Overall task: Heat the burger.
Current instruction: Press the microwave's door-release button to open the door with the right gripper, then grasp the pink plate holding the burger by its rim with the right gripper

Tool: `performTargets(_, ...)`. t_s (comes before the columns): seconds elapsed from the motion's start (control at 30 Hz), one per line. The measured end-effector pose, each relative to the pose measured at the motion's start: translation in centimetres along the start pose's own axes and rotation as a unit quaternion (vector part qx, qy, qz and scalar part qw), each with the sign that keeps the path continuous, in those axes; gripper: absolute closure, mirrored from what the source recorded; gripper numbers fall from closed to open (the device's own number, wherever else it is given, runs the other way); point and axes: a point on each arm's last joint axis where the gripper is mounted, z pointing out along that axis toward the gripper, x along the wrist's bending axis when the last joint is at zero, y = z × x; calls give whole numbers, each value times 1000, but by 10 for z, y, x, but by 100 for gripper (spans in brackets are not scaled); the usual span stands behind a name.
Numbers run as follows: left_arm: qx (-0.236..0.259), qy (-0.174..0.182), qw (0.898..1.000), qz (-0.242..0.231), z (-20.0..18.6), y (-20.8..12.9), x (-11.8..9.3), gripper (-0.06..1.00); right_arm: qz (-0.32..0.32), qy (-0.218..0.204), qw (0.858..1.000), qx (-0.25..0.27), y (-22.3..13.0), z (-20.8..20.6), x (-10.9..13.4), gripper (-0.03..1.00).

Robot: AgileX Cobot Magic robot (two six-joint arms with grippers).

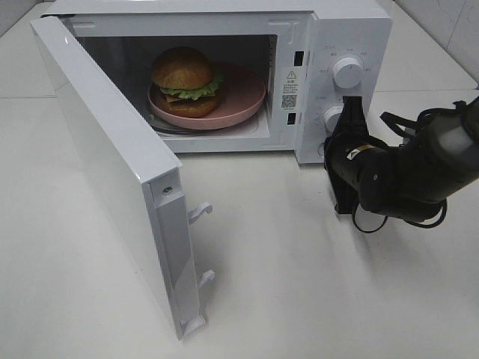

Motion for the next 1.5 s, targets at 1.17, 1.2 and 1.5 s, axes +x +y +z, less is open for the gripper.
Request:
performTargets(1.17,0,0,1000,0,0,0,0,-5,-409,-108,885,197,-1,-103,51,96)
performTargets(1.2,0,0,1000,0,0,0,0,-5,-409,-108,885,197,-1,-103,51,96)
performTargets(1.5,0,0,1000,0,0,0,0,-5,-566,-109,767,282,0,-133,57,93)
